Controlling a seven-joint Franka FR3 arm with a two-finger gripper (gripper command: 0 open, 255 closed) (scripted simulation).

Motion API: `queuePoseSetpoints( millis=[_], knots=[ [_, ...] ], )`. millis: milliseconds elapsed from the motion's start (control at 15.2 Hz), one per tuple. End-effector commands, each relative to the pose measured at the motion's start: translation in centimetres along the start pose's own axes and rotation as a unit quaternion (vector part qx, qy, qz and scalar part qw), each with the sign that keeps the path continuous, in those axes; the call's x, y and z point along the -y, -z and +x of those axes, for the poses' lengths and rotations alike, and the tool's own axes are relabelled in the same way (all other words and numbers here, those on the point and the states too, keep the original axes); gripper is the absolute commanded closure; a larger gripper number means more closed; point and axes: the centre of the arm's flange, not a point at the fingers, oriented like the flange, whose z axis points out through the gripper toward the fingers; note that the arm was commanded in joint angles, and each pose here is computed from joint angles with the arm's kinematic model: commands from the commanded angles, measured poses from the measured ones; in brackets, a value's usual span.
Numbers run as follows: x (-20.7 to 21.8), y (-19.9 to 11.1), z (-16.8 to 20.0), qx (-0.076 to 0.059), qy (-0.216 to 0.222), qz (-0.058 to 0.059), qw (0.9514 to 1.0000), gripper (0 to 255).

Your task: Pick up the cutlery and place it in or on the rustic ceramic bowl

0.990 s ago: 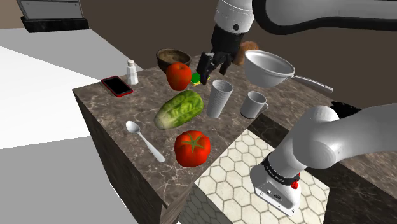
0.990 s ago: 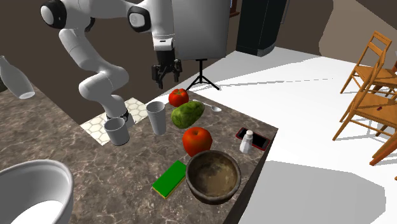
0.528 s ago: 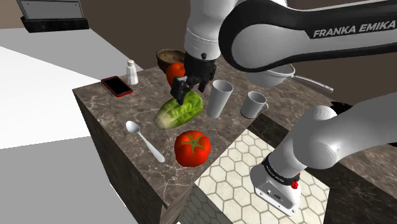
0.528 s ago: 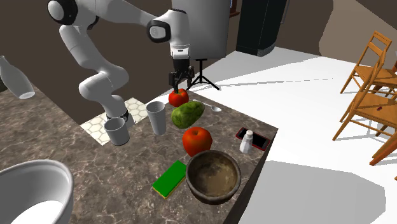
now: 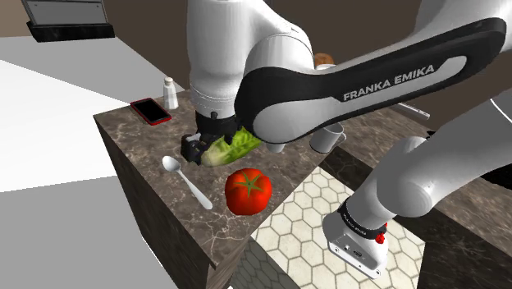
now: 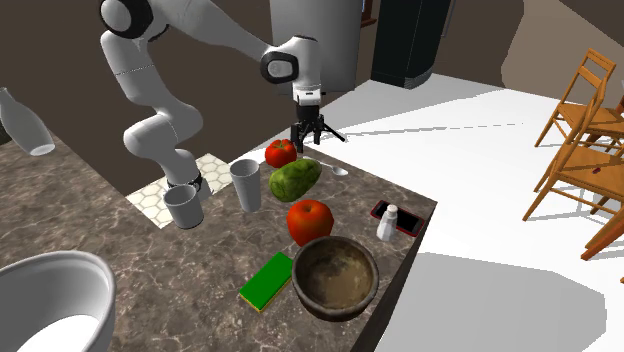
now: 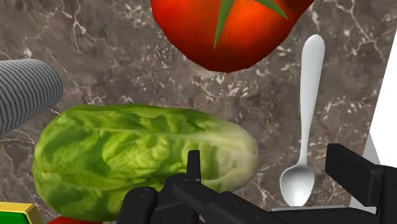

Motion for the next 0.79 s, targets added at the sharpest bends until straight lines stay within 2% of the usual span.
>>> queuePoseSetpoints(
  millis=[0, 264, 726],
  knots=[
    [2.4, -1.2, -0.1, -0.002, 0.002, -0.001, 1.0, 0],
    [7.1, -3.8, 0.2, -0.006, 0.007, -0.005, 0.9999, 0],
    [7.3, -7.1, 0.2, -0.006, 0.007, -0.005, 0.9999, 0]
  ],
)
